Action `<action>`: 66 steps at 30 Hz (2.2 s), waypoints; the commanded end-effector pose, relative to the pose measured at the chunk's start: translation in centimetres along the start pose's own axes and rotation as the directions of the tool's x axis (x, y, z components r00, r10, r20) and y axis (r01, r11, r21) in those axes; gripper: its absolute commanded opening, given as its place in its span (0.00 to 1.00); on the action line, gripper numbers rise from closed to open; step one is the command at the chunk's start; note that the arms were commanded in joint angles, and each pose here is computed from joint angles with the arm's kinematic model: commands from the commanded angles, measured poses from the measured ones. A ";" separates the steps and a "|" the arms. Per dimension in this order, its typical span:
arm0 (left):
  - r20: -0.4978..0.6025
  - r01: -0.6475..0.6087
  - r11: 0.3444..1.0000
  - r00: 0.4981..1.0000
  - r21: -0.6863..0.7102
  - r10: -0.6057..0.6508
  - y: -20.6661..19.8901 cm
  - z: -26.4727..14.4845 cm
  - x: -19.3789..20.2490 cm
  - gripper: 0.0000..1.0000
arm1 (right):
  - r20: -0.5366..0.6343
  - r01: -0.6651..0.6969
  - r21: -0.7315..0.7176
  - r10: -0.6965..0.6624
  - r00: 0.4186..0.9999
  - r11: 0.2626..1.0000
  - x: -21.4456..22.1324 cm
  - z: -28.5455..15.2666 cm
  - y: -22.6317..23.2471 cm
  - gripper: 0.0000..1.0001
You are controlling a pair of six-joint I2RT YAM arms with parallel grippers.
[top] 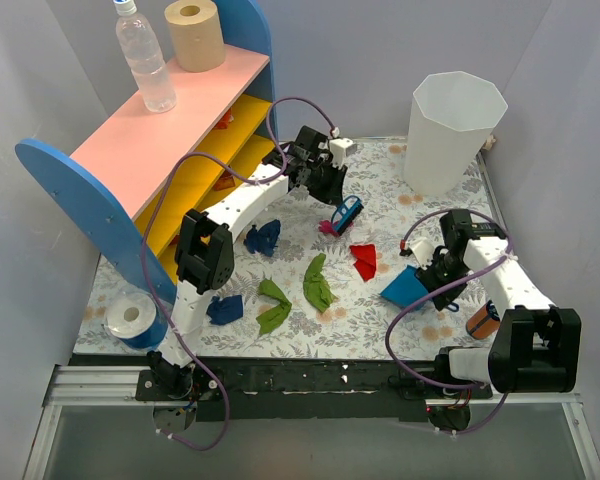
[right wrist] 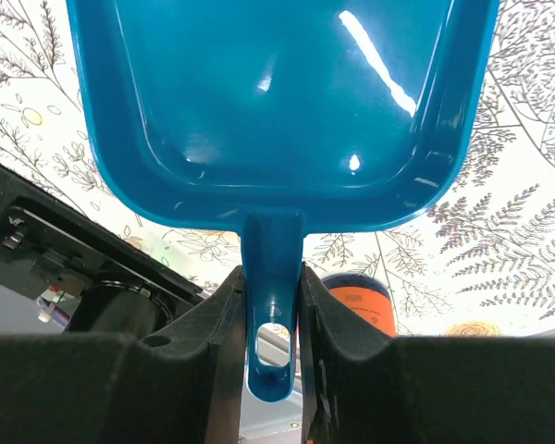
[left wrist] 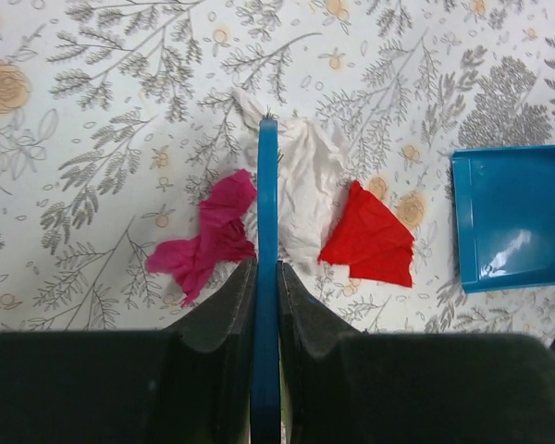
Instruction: Sweep away the paper scraps from the table
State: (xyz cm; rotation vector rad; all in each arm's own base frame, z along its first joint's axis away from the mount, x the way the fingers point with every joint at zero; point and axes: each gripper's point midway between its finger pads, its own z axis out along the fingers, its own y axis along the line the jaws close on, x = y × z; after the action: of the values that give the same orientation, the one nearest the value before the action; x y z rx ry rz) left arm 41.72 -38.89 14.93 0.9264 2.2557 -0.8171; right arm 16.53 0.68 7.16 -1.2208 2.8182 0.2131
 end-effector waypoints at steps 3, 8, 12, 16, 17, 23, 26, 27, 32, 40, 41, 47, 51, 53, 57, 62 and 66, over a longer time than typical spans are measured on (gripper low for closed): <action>0.157 0.008 0.997 0.988 -0.083 0.005 1.4 -2.6 -5.2 0.00 | 0.027 -0.039 0.036 0.038 0.999 0.999 -1.0 -0.5 -0.6 0.01; 0.113 0.001 1.000 0.994 -0.011 0.000 0.0 -0.7 -3.7 0.00 | 0.025 -0.039 -0.006 0.039 0.999 0.999 -0.8 0.4 0.4 0.01; 0.045 -0.002 0.996 0.999 0.089 -0.002 -2.6 0.3 -1.5 0.00 | 0.028 -0.046 -0.016 0.046 0.999 0.999 -1.0 0.6 0.4 0.01; -0.009 0.006 0.954 1.000 0.300 -0.003 -7.7 -0.6 0.2 0.00 | 0.018 -0.058 -0.018 0.059 0.998 0.998 -1.4 0.8 -0.1 0.01; -0.022 0.016 0.932 1.000 0.362 -0.009 -8.8 -0.9 0.5 0.00 | 0.017 -0.055 -0.019 0.056 0.998 0.998 -1.6 0.9 -0.2 0.01; -0.040 0.058 0.843 0.998 0.534 -0.044 -12.7 -3.8 0.2 0.00 | 0.008 -0.005 -0.018 0.006 1.000 1.000 -3.0 1.4 -0.9 0.01; 0.017 0.008 0.879 1.000 0.476 -0.018 -12.2 -5.3 -1.2 0.00 | -0.002 0.006 -0.025 -0.007 1.000 1.000 -3.3 1.4 -0.9 0.01; 0.038 -0.012 0.890 0.999 0.456 -0.006 -12.0 -5.7 -1.6 0.00 | -0.004 0.008 -0.026 -0.008 1.000 1.000 -3.5 1.4 -0.9 0.01; 0.100 -0.073 0.972 0.994 0.223 0.051 -8.0 -5.0 -2.8 0.00 | -0.005 0.014 -0.023 -0.014 1.000 1.000 -3.5 1.4 -0.6 0.01; 0.124 -0.129 0.980 0.981 -0.150 0.148 -0.1 -1.6 -4.9 0.00 | -0.026 0.010 -0.013 -0.010 1.000 1.000 -2.5 1.3 -0.2 0.01; 0.122 -0.132 0.979 0.981 -0.156 0.152 0.2 -1.3 -4.8 0.00 | -0.033 0.008 -0.008 -0.008 0.999 1.000 -2.2 1.3 -0.2 0.01; 0.054 -0.125 0.983 0.990 -0.136 0.133 -0.1 0.9 -2.1 0.00 | -0.041 0.007 0.001 -0.007 0.999 1.000 -1.7 1.6 -0.1 0.01; -0.002 -0.089 0.994 0.996 -0.062 0.089 -1.4 1.9 0.3 0.00 | -0.048 0.006 0.002 -0.006 0.999 1.000 -1.7 1.7 -0.2 0.01; -0.022 -0.066 0.998 0.998 -0.022 0.065 -2.2 2.1 1.1 0.00 | -0.046 0.007 0.003 -0.006 0.999 1.000 -1.8 1.8 -0.3 0.01; -0.077 0.006 0.988 0.997 0.155 0.006 -5.9 2.3 3.1 0.00 | -0.048 0.011 0.004 -0.011 0.999 1.000 -2.0 2.0 -0.6 0.01; -0.160 0.146 0.909 0.983 0.390 -0.089 -11.6 1.9 4.7 0.00 | -0.049 0.014 -0.007 -0.015 0.999 1.000 -2.3 2.3 -0.7 0.01; -0.191 0.200 0.790 0.976 0.579 -0.107 -15.7 0.1 4.0 0.00 | -0.044 0.015 -0.003 -0.015 0.999 1.000 -2.8 2.2 -1.0 0.01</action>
State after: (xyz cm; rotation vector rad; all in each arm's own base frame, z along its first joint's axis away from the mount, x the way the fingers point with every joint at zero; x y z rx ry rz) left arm 31.77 -44.29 11.62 1.0471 2.3734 -1.2497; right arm 18.34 2.01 4.90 -1.2592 2.8657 0.1932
